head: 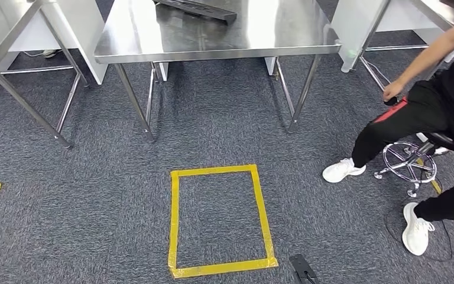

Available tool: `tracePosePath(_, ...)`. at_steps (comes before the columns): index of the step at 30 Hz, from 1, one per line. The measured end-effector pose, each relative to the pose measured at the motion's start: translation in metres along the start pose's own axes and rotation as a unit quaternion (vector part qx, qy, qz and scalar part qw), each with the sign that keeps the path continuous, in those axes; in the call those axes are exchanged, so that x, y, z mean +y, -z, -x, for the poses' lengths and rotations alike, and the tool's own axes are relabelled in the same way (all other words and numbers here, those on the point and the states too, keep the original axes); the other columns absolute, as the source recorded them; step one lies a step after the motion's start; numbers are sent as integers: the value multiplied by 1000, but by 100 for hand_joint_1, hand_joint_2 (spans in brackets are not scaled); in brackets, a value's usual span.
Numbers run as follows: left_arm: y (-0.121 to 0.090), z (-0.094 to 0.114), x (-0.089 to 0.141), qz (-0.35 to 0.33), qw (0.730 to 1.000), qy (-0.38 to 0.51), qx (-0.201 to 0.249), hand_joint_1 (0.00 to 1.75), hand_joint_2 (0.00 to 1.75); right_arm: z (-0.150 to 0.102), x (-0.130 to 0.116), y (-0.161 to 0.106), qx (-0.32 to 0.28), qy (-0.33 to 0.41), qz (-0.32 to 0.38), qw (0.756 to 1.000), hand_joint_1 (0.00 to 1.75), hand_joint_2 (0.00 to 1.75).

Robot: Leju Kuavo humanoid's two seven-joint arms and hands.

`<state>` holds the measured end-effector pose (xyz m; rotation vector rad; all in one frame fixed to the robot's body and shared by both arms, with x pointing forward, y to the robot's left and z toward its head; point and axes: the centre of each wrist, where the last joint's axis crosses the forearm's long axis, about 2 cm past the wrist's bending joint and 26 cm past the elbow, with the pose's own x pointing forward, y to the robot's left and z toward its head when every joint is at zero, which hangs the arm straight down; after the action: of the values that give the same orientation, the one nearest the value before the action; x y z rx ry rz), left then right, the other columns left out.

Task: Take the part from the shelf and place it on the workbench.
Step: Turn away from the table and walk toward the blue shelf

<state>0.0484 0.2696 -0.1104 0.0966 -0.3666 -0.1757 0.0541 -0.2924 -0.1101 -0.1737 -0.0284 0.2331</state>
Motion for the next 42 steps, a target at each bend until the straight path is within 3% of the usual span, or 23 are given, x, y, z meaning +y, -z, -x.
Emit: tracePosePath(42, 0, 0, 3, -2, 1000, 2, 8, 0, 0, 3, 5, 0, 5, -2, -4, 1000, 0, 0)
